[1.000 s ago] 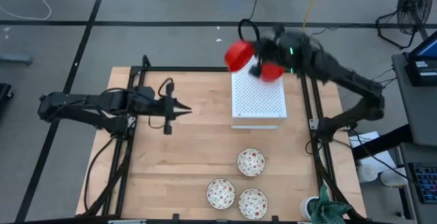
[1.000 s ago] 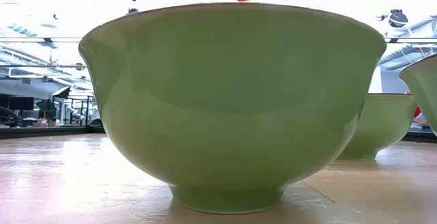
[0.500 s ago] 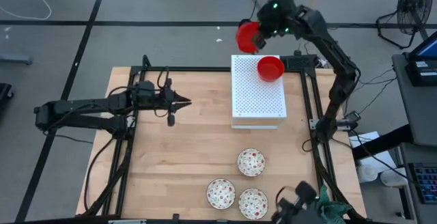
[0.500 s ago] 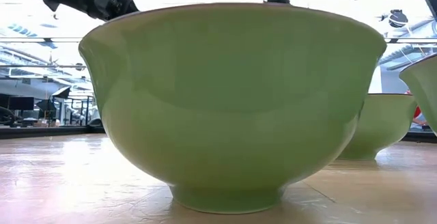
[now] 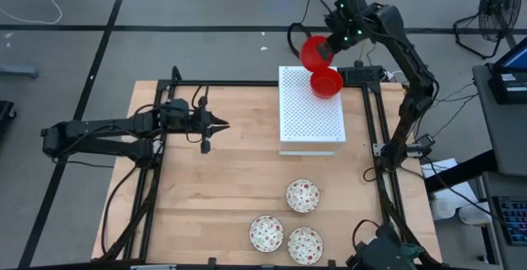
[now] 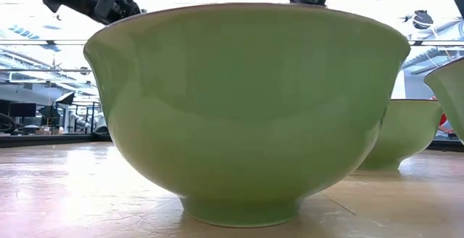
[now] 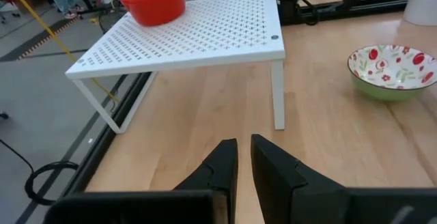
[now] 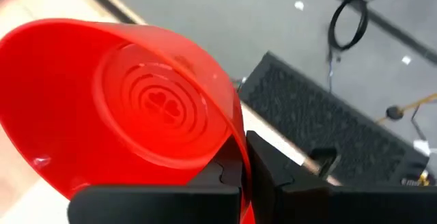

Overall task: Pick & Place Mini bowls
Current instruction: Stack the red bowl on the red bowl on the shelf

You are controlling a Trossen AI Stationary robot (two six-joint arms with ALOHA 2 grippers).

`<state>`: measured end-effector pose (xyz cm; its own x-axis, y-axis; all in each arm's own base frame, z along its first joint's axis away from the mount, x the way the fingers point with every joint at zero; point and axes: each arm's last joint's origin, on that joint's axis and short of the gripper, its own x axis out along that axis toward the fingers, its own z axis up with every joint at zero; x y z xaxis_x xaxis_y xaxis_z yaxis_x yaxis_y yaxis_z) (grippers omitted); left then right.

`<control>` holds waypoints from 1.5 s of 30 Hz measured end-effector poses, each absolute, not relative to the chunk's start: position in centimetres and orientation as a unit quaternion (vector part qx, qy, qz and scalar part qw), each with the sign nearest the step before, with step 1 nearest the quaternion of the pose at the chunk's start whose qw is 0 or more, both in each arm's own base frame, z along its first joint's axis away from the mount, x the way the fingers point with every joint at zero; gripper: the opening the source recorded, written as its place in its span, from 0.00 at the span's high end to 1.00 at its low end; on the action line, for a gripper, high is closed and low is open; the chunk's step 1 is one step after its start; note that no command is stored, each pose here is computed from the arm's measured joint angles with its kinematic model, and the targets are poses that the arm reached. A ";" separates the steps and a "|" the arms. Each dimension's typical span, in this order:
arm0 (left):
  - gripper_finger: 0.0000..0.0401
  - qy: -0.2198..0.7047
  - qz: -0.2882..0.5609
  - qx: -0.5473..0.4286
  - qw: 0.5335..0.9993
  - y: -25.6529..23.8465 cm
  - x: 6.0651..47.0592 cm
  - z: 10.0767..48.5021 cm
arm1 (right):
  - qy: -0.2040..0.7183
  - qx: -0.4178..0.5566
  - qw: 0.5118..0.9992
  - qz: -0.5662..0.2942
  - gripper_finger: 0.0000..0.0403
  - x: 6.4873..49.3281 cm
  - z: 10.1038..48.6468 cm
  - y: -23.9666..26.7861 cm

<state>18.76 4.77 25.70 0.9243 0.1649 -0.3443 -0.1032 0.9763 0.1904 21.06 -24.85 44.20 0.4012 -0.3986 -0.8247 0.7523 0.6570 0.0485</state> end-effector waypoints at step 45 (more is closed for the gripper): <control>0.88 0.172 0.068 0.096 0.978 4.8 18.8 25.9 | 0.542 0.280 0.716 -0.341 1.00 19.8 39.0 -25.4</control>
